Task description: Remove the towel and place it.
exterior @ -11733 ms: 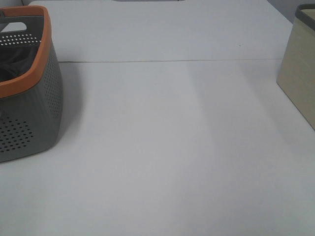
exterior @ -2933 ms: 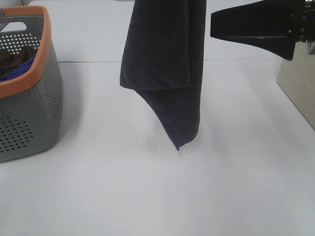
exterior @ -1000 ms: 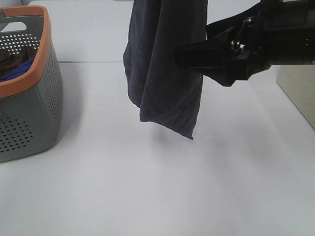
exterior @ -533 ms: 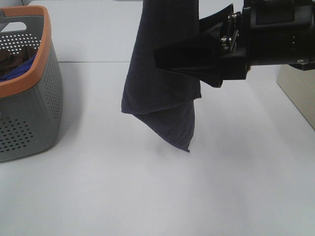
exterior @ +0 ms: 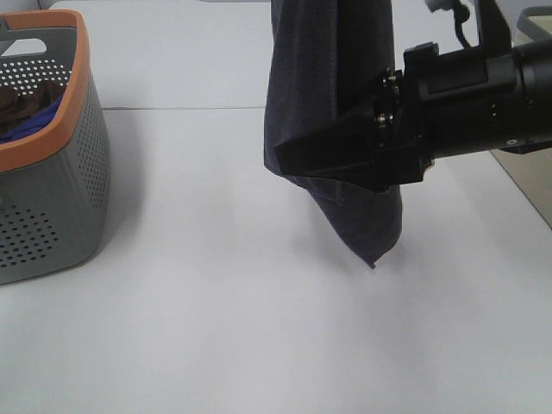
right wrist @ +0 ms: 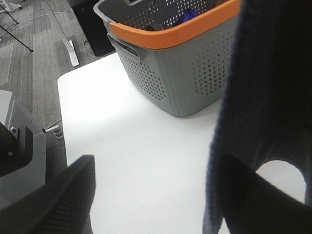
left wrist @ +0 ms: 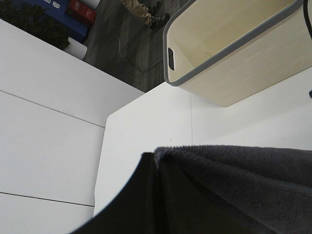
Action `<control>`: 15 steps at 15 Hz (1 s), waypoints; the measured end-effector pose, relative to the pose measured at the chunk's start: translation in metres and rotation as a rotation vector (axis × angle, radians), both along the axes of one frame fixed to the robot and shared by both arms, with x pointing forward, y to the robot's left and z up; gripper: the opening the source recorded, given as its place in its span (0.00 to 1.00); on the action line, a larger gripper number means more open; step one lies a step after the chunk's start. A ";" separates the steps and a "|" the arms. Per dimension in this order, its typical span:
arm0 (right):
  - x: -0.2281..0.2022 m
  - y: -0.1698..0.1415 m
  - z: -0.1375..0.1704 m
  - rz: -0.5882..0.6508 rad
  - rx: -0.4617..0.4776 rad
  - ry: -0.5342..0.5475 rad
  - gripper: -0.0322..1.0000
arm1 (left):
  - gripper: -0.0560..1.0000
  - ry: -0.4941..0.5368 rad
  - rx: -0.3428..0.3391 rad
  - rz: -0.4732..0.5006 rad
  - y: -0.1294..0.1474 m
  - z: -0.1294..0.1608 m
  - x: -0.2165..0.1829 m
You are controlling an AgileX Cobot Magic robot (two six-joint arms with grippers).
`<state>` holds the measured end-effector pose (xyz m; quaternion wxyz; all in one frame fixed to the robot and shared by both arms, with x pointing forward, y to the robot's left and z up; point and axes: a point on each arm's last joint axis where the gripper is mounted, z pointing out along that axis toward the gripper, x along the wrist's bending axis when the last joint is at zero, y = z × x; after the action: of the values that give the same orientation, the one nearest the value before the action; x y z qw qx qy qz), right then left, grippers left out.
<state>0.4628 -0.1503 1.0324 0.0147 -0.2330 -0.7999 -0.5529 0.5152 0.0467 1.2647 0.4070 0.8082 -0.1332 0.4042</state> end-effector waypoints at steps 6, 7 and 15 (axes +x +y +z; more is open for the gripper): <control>0.010 -0.001 -0.014 -0.053 -0.058 0.018 0.35 | 0.05 -0.001 -0.001 0.000 0.000 0.000 0.000; 0.009 -0.002 -0.015 -0.048 -0.078 0.028 0.32 | 0.05 -0.001 -0.001 0.000 0.000 0.000 0.000; 0.004 -0.008 -0.027 -0.073 -0.203 0.156 0.30 | 0.05 -0.001 -0.001 0.000 0.000 0.000 0.000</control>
<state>0.4668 -0.1587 1.0058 0.0330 -0.3045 -0.8392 -0.4493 0.5152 0.0467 1.2648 0.4072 0.8079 -0.1331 0.4046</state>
